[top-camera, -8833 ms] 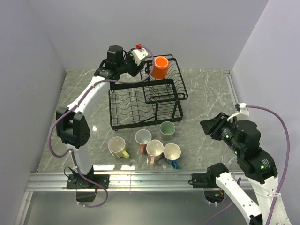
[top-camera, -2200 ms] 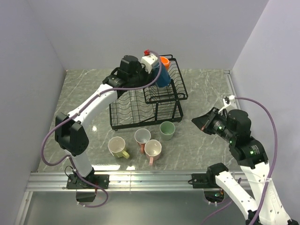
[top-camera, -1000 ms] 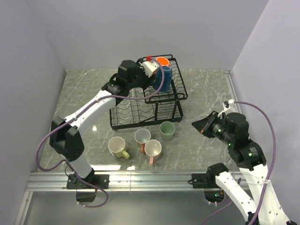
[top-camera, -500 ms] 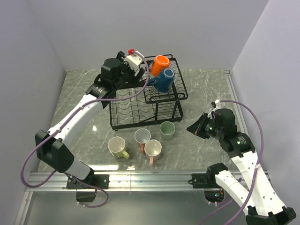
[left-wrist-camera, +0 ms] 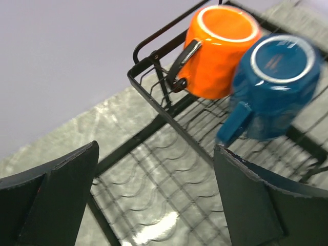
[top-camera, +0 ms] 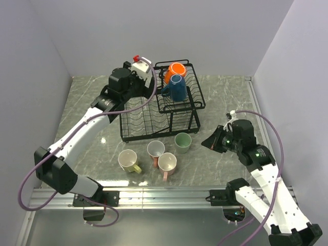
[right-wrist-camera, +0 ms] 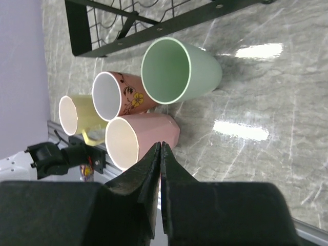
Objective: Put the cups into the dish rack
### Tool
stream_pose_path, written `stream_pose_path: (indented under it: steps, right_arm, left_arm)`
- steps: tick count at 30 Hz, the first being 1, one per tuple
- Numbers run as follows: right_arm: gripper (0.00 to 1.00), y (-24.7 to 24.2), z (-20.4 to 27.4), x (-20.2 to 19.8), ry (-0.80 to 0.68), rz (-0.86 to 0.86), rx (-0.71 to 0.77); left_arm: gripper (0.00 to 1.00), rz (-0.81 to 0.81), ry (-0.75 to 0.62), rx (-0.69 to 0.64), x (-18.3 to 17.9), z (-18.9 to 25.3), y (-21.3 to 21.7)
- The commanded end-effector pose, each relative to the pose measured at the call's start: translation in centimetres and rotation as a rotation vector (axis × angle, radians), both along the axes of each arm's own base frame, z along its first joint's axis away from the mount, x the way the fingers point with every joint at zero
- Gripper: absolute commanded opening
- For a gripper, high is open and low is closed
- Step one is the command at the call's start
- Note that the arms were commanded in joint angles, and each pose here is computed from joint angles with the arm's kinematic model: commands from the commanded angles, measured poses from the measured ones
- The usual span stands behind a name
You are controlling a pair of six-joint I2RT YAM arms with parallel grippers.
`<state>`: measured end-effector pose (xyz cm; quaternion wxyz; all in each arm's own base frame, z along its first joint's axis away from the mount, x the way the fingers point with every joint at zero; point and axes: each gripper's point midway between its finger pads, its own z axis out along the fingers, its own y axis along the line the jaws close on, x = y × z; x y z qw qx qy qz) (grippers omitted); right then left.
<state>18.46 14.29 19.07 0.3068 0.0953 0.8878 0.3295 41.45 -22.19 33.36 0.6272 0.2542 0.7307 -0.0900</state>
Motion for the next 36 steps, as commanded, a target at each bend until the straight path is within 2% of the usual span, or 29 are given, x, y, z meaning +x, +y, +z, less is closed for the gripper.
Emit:
stream_pose_path:
  steps: [1,7,10,14,18,21,26,36]
  right_arm:
    - [0.10,1.3,-0.2,0.6,-0.018,0.079,0.020]
    - [0.13,2.4,-1.7,1.3,0.020,0.129,0.015]
    - [0.13,3.1,-2.6,1.3,0.040,0.163,-0.019]
    - [0.14,4.6,-3.4,1.2,0.053,0.205,-0.027]
    - [0.20,5.7,-2.8,2.2,0.019,0.193,0.010]
    - [0.28,5.1,-3.0,3.2,0.032,0.145,-0.037]
    - [0.38,3.2,-4.3,4.8,0.054,0.067,-0.221]
    - [0.38,3.7,-6.4,6.0,0.073,0.028,-0.260]
  left_arm:
    - [0.99,0.014,0.034,-0.197,-2.1,3.7,-0.1]
    - [0.99,-0.026,0.087,-0.363,-5.5,5.0,-0.1]
    - [0.99,-0.039,0.101,-0.402,-6.9,5.3,0.2]
    - [0.99,-0.051,0.129,-0.414,-8.4,5.0,0.5]
    - [0.99,-0.043,0.149,-0.431,-9.5,4.8,1.0]
    - [0.99,-0.035,0.153,-0.443,-10.3,4.9,1.5]
    - [0.99,-0.024,0.159,-0.431,-11.6,4.7,2.4]
    - [0.99,-0.013,0.164,-0.398,-12.7,4.5,3.4]
